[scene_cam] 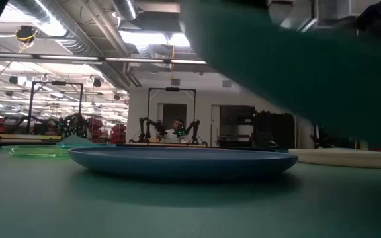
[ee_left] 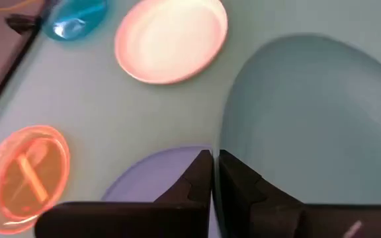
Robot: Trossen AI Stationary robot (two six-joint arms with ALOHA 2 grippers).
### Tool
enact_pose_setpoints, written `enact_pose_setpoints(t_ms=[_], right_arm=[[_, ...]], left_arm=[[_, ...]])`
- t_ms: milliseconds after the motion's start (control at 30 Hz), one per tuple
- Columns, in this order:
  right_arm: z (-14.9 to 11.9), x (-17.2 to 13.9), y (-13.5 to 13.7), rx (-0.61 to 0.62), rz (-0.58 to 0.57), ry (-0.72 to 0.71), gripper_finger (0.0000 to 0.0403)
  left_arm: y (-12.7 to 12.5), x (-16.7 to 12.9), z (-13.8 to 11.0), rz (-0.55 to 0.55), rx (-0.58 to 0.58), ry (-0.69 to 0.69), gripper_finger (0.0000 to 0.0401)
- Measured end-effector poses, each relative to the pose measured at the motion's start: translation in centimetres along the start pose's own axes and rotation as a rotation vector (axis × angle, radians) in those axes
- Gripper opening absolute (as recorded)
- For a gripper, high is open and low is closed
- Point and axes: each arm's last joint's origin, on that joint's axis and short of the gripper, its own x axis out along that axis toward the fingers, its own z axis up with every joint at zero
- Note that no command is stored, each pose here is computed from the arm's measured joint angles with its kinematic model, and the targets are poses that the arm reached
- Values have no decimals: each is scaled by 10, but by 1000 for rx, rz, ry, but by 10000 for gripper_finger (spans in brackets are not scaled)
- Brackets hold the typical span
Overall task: Stack plastic plates
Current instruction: Stack the green plate on top of the blue plate
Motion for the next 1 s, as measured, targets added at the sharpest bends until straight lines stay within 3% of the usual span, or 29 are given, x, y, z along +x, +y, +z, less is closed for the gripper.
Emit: enact_pose_setpoints(t_ms=[533, 700, 1000], right_arm=[[-1, 0, 0, 2, -5, 12, 1], [-1, 0, 0, 2, -6, 13, 1], [-1, 0, 0, 1, -9, 13, 1]], left_arm=[[48, -63, -1, 219, 16, 36, 11], [66, -82, 0, 234, -4, 14, 5], [111, -95, -40, 235, -139, -23, 2]])
